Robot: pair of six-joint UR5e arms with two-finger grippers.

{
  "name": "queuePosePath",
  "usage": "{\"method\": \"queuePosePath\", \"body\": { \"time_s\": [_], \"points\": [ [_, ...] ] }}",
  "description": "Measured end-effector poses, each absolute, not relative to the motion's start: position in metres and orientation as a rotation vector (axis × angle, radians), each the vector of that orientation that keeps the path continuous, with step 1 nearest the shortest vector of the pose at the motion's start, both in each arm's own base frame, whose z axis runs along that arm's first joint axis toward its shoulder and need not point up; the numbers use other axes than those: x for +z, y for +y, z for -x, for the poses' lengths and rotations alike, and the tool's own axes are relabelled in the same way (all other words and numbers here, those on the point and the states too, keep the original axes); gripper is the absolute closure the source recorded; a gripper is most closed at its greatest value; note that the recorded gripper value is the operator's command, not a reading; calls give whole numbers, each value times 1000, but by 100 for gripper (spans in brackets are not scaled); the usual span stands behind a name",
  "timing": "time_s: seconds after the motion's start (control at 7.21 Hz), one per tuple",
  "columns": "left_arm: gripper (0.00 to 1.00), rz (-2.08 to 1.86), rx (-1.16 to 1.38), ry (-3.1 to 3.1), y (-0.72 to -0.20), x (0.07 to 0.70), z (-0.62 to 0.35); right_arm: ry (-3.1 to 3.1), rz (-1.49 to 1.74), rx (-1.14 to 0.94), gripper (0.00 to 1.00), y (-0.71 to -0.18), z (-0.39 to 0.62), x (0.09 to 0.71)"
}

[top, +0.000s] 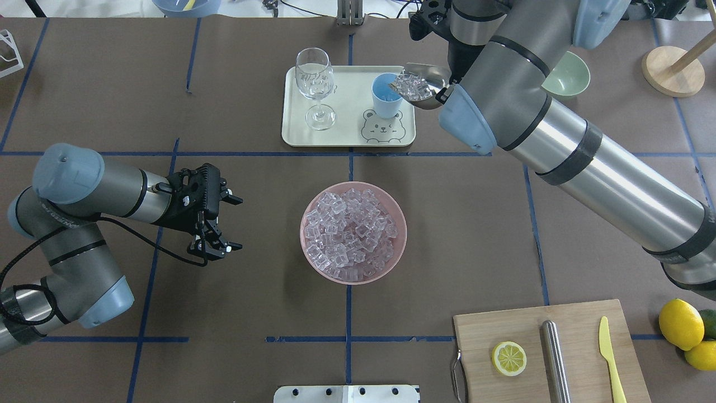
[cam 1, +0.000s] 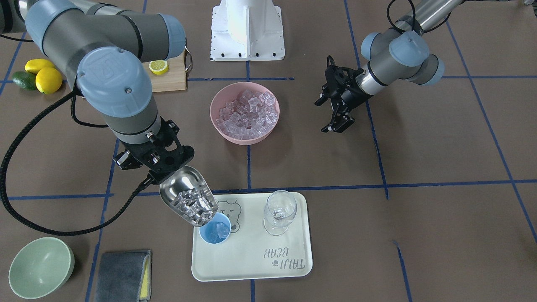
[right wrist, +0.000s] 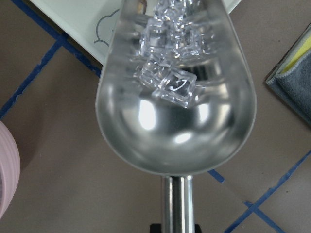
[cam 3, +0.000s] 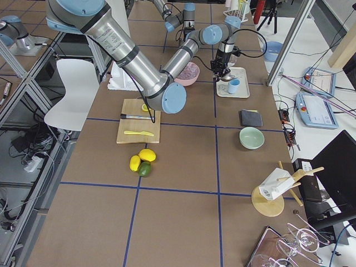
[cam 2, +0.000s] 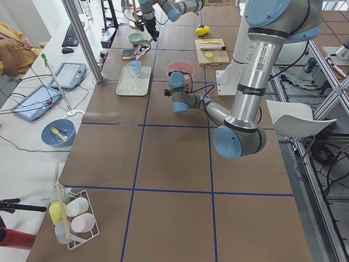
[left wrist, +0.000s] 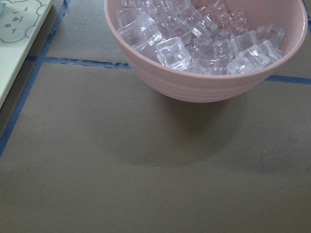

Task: Put ice in cup with scoop
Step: 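Tilt the scoop over the blue cup with the right gripper to pour ice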

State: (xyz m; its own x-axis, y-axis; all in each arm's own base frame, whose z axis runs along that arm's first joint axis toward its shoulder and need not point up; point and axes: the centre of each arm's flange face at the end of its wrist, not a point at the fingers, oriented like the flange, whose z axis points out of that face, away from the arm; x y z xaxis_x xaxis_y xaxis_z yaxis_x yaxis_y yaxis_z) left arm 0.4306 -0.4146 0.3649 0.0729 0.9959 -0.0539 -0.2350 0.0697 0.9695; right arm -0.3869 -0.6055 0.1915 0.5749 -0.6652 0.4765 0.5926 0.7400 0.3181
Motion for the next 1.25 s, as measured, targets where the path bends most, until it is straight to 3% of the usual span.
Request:
{"method": "queuePosePath", "body": {
  "time_s": [0.83, 1.25],
  "points": [
    [0, -1018, 1220, 1013, -415, 366, -431, -578, -85, -770, 100, -618, 393, 189],
    [0, -1019, 1221, 1015, -415, 366, -431, -592, -111, -728, 100, -597, 368, 203]
  ]
}}
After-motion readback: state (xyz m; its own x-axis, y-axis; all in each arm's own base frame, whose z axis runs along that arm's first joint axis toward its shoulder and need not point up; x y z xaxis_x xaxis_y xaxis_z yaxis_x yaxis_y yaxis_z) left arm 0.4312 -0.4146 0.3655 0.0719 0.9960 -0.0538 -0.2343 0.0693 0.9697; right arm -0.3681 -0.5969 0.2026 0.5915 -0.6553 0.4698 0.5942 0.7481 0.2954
